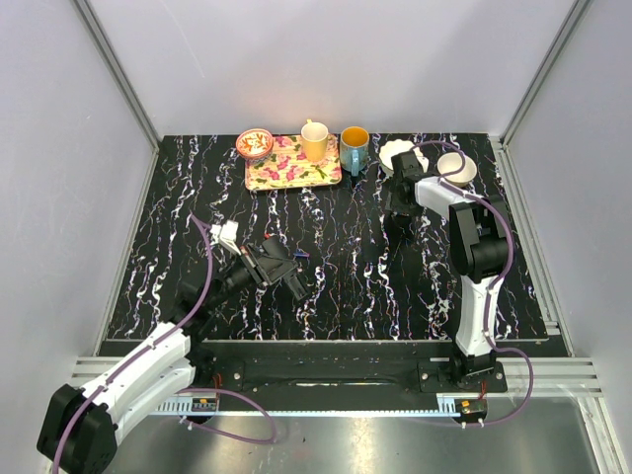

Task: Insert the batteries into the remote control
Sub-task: Move the battery to the center of the board.

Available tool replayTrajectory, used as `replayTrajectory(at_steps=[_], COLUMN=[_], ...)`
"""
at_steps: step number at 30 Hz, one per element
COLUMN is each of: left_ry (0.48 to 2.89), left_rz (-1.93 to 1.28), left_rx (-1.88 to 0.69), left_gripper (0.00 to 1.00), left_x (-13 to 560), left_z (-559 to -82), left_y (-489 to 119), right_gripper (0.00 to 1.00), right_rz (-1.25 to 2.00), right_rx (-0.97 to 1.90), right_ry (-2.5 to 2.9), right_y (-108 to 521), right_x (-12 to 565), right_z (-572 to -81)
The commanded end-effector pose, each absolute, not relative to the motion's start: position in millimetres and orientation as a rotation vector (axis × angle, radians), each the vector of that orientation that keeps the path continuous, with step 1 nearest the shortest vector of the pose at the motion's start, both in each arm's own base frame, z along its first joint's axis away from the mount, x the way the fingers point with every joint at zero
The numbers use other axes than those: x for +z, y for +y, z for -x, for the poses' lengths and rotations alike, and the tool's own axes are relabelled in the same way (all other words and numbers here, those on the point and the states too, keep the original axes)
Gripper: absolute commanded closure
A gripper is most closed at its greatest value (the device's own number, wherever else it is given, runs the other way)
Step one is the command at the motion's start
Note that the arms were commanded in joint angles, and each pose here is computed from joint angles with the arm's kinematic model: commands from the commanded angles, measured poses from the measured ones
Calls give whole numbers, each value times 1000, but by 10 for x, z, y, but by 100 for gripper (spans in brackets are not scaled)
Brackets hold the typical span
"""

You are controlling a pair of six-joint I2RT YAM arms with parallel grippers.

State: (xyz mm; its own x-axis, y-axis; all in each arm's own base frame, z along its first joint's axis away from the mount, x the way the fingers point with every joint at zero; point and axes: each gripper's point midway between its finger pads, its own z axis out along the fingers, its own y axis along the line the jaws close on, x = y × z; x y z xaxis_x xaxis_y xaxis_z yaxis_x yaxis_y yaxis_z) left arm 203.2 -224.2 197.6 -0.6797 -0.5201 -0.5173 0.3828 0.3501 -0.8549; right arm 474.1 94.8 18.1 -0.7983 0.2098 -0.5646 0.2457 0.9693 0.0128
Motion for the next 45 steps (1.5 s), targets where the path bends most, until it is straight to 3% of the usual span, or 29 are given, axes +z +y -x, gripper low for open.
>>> replayTrajectory(at_steps=[1, 3, 11, 22, 28, 34, 45], left_ry=[1741, 1740, 1739, 1727, 1711, 1700, 1678], left_rz=[64, 62, 63, 65, 82, 106, 144], left_rx=[-1473, -1474, -1478, -1482, -1474, -1465, -1484], left_gripper=[100, 100, 100, 100, 100, 100, 100], left_x=[2165, 2169, 2165, 2215, 2242, 2251, 2240], left_z=[-2024, -2021, -2009, -2002, -2023, -2052, -2065], left_y=[-2268, -2267, -2266, -2258, -2235, -2215, -2199], right_gripper=[40, 43, 70, 86, 99, 100, 100], right_rz=[-280, -283, -335, -492, -826, -1255, -1606], right_rx=[-90, -93, -98, 15, 222, 411, 132], right_ry=[2533, 2534, 2548, 2482, 2440, 2303, 2196], right_y=[984, 972, 945, 1006, 1152, 1252, 1000], right_x=[165, 157, 102, 419, 561, 562, 310], right_z=[-4752, -4747, -4632, -4497, -4123, -3709, -3269])
